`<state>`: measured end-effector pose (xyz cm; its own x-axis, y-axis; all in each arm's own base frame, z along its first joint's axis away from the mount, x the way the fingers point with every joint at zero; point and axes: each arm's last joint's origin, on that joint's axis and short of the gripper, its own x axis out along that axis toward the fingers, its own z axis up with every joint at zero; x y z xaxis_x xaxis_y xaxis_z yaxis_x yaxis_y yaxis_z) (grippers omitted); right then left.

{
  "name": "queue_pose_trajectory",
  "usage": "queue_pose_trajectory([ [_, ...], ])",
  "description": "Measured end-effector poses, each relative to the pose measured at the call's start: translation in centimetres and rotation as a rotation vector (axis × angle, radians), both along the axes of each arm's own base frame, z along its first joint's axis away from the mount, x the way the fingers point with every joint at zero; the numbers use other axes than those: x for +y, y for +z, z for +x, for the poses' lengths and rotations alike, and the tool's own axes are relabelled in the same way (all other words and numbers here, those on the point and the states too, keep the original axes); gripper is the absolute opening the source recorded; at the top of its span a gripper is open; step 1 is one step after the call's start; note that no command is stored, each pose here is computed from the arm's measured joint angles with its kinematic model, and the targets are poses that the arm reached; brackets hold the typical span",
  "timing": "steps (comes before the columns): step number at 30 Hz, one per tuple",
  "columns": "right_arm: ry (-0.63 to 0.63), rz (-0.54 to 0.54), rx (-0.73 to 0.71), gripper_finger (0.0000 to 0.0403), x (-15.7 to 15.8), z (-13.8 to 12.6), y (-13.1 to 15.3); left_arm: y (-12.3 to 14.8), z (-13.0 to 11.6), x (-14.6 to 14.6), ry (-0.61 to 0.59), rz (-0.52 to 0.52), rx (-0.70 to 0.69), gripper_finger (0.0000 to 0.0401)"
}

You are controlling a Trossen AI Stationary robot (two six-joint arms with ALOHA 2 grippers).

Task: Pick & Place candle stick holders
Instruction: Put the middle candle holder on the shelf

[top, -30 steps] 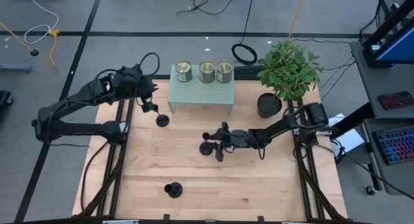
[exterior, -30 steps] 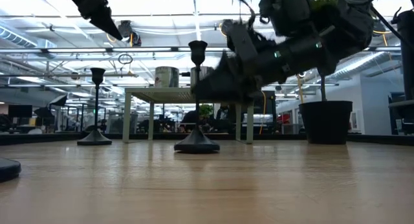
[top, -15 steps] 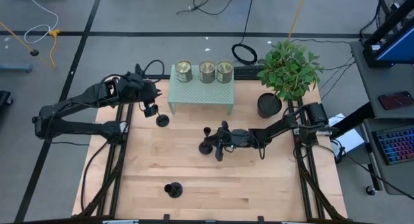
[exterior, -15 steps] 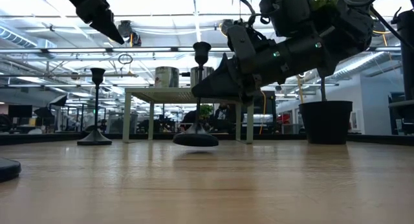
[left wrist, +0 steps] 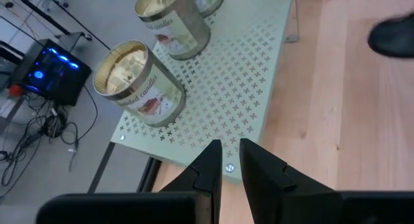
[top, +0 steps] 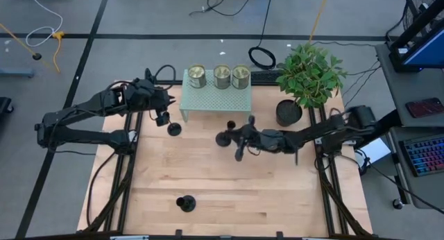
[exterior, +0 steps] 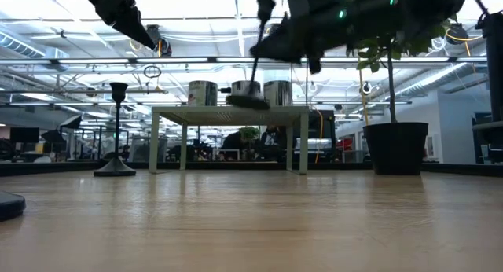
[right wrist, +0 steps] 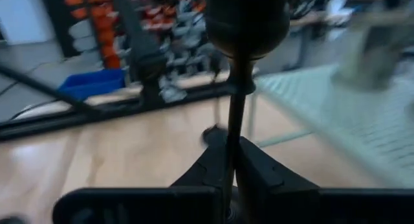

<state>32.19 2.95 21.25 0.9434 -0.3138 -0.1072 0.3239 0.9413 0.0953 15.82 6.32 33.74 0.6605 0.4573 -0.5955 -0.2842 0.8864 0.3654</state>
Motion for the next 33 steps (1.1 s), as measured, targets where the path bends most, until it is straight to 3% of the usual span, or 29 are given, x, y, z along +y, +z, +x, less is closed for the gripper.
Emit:
queue_pose_trajectory([
  [9,-0.251,-0.08,-0.073,0.001,-3.7,-2.2,4.2,0.2,0.2,0.1,-0.001,0.011,-0.027,0.006],
  [19,-0.431,-0.041,-0.052,0.0009,-9.0,-3.1,4.2,0.3,0.2,0.1,-0.002,0.013,-0.029,0.006],
  [28,-0.487,0.003,0.007,0.0009,-10.7,-3.6,3.4,0.3,0.2,0.1,-0.002,0.013,-0.028,0.006],
  [33,-0.438,0.014,0.016,0.0019,-11.1,-3.4,3.0,0.3,0.2,0.1,-0.002,0.013,-0.029,0.006],
])
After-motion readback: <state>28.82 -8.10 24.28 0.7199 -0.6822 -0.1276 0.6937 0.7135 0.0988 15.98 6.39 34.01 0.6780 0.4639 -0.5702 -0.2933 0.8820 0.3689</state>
